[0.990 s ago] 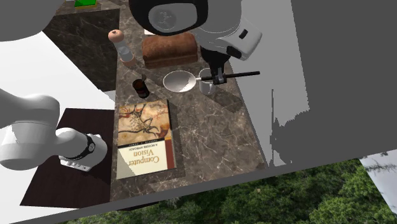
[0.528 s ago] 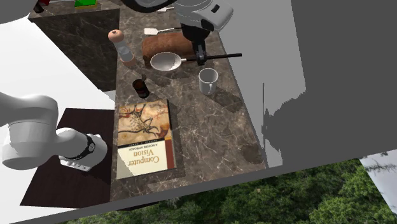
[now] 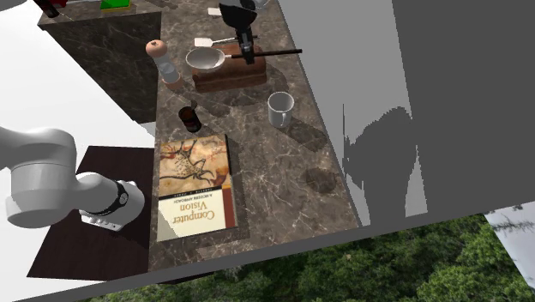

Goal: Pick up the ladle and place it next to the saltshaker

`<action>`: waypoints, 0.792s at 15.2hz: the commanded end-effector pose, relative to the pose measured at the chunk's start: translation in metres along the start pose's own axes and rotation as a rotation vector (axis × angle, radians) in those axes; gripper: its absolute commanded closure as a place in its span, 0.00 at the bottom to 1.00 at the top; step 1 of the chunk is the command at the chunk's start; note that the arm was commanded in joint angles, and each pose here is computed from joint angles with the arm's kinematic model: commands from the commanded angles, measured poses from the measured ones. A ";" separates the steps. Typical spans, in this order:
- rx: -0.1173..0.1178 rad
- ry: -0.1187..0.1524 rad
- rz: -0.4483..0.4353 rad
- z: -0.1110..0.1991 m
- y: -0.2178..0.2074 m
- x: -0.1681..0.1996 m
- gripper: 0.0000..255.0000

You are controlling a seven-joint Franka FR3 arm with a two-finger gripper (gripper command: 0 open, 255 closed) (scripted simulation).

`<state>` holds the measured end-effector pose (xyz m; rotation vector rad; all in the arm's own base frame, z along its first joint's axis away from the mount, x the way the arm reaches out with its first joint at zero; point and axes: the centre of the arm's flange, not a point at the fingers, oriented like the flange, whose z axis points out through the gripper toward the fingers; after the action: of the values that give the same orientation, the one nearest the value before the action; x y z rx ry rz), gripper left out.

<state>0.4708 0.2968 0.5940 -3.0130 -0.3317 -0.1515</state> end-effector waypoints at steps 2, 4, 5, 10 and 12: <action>0.000 0.000 0.001 0.001 -0.041 -0.017 1.00; 0.000 0.000 0.001 0.002 -0.066 -0.027 1.00; 0.000 0.000 0.001 0.003 -0.078 -0.032 1.00; 0.000 0.000 0.001 0.006 -0.139 -0.057 1.00; 0.000 0.000 0.001 0.007 -0.163 -0.067 1.00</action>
<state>0.3783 0.4302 0.5931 -3.0129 -0.3320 -0.1515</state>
